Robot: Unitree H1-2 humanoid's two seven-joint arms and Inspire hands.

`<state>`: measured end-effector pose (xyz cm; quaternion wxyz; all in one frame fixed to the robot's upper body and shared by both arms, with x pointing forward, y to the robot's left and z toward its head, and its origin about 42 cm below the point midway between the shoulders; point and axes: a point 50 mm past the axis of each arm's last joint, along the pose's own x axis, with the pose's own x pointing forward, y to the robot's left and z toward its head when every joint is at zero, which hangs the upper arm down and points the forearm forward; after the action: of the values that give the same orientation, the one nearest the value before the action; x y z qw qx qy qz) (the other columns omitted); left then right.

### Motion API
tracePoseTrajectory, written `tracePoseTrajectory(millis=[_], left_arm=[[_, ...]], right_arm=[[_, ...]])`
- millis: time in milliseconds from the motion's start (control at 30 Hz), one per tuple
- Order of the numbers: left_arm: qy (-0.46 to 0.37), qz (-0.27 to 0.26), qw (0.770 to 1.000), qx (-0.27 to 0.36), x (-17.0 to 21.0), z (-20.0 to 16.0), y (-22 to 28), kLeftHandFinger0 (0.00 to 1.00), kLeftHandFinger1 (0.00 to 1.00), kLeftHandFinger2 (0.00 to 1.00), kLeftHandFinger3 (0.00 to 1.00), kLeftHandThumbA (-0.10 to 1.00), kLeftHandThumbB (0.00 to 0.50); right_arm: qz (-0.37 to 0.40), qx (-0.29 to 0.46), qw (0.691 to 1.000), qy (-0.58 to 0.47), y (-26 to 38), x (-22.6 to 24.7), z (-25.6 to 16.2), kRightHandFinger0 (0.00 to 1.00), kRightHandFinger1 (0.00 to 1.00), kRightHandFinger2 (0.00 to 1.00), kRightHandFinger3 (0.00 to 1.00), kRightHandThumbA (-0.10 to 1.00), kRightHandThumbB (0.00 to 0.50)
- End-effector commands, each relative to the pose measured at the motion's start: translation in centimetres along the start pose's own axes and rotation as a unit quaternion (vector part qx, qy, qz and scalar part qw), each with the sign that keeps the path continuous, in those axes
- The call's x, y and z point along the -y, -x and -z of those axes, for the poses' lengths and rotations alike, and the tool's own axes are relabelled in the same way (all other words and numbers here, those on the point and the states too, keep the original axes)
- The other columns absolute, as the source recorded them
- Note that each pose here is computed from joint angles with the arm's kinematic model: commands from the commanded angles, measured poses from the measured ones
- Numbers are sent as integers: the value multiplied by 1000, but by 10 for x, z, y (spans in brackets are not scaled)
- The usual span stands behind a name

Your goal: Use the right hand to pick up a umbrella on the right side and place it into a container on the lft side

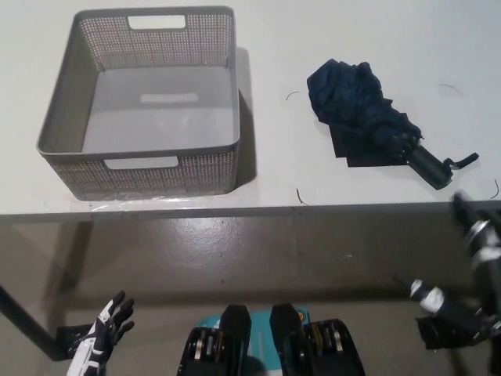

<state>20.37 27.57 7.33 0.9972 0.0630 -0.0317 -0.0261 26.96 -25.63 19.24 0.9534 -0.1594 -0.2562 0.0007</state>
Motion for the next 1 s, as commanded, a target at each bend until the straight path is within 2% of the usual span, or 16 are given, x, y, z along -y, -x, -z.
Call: tracePoseTrajectory(millis=[0,100,167,200,267,433,533,733,967], left_arm=[[-11,14,999,43,-5,-11,-2,1000,1000,1000,1000,1000,47],[-10,17,999,42,-4,-11,-1,1000,1000,1000,1000,1000,42],[-7,16,999,39,-4,-10,0,1000,1000,1000,1000,1000,42],[-7,15,999,38,-5,-10,0,1000,1000,1000,1000,1000,45],[-4,16,999,36,-5,-10,1,1000,1000,1000,1000,1000,47],[-6,16,999,33,-3,-8,3,1000,1000,1000,1000,1000,42],[-2,20,999,33,0,-7,6,1000,1000,1000,1000,1000,31],[0,27,999,31,2,-5,11,1000,1000,1000,1000,1000,28],[-3,33,999,30,4,-9,13,1000,1000,1000,1000,1000,30]], right_arm=[[40,9,986,160,-69,40,-40,1000,1000,1000,1000,927,331],[24,-24,976,216,-108,48,-35,1000,1000,1000,1000,976,335],[16,-45,969,241,-133,51,-31,1000,1000,1000,1000,958,321],[7,-60,964,259,-156,52,-27,1000,1000,1000,1000,966,335],[-3,-74,962,263,-178,49,-21,1000,1000,1000,1000,979,354],[-42,-117,952,278,-237,41,-7,1000,1000,1000,1000,943,334],[-63,-150,940,301,-270,30,3,1000,1000,1000,1000,983,361],[-108,-222,905,346,-310,2,23,1000,1000,1000,1000,1000,417],[-136,-290,883,343,-329,-20,47,1000,1000,1000,1000,949,418]])
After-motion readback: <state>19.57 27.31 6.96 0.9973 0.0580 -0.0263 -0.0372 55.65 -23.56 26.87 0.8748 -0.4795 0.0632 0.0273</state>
